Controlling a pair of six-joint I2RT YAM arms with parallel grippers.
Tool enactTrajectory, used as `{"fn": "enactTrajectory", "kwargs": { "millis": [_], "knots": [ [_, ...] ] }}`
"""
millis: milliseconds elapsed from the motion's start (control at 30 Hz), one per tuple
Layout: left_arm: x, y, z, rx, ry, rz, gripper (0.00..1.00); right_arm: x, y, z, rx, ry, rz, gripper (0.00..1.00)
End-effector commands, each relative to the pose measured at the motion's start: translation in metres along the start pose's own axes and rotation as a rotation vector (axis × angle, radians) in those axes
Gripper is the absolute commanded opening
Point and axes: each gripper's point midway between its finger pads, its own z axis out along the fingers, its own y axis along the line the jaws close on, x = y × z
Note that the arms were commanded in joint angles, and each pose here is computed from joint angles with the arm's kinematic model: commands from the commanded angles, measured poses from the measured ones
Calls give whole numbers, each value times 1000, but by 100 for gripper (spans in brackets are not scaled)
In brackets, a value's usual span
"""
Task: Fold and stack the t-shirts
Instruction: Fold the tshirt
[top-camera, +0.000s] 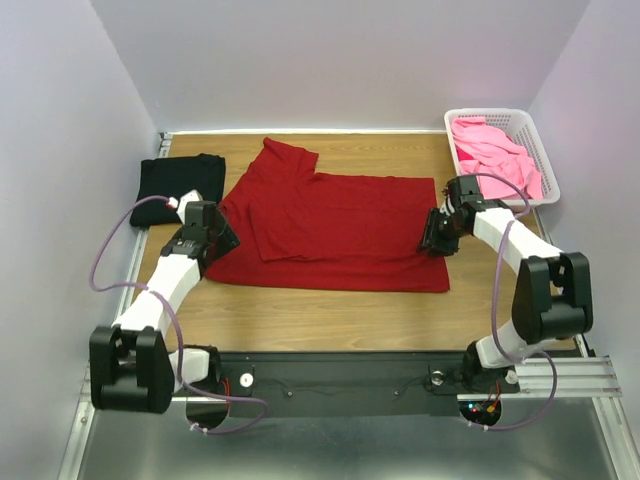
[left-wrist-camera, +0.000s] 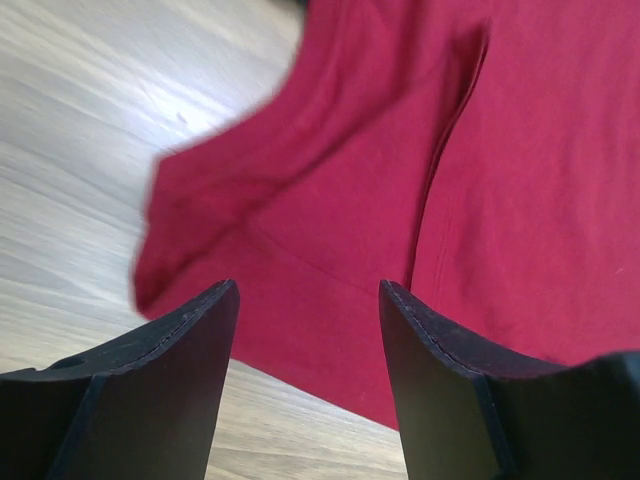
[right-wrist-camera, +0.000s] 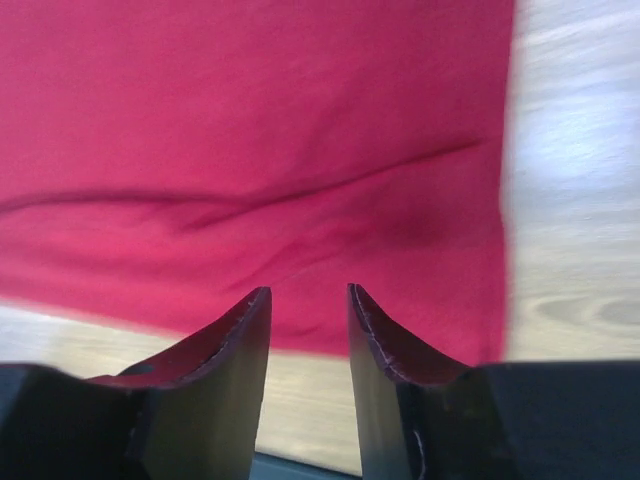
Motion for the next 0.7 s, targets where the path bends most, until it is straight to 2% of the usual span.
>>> {"fn": "enactTrajectory", "kwargs": {
  "millis": [0, 67, 100, 200, 300, 400, 500, 533, 567, 667],
  "knots": [
    [-4, -10, 10, 13, -7, -35, 69, -33, 18, -1, -64, -94, -75, 41],
    [-7, -9, 11, 14, -25, -16, 69, -37, 42, -5, -101, -123, -206, 43],
    [-8, -6, 12, 0, -35, 2, 69, -35, 66, -5, -119, -137, -319, 48],
    [-4, -1, 15, -18, -19, 21, 70, -17, 119, 7, -164, -147, -527, 57],
    [6, 1, 18, -16, 9, 23, 67, -15, 175, 11, -228, -214, -680, 63],
    [23, 11, 24, -44, 43, 22, 54, 20, 243, 34, -306, -206, -881, 63],
    [33, 17, 28, -54, 62, 15, 52, 29, 298, 34, -384, -247, -1005, 59],
    [36, 20, 30, -55, 70, 10, 52, 45, 315, 38, -416, -235, -1058, 58],
    [42, 23, 32, -60, 90, 8, 52, 54, 320, 54, -413, -208, -1083, 57],
    [42, 36, 36, -91, 100, -33, 52, 70, 355, 62, -456, -225, -1156, 53]
  ]
}}
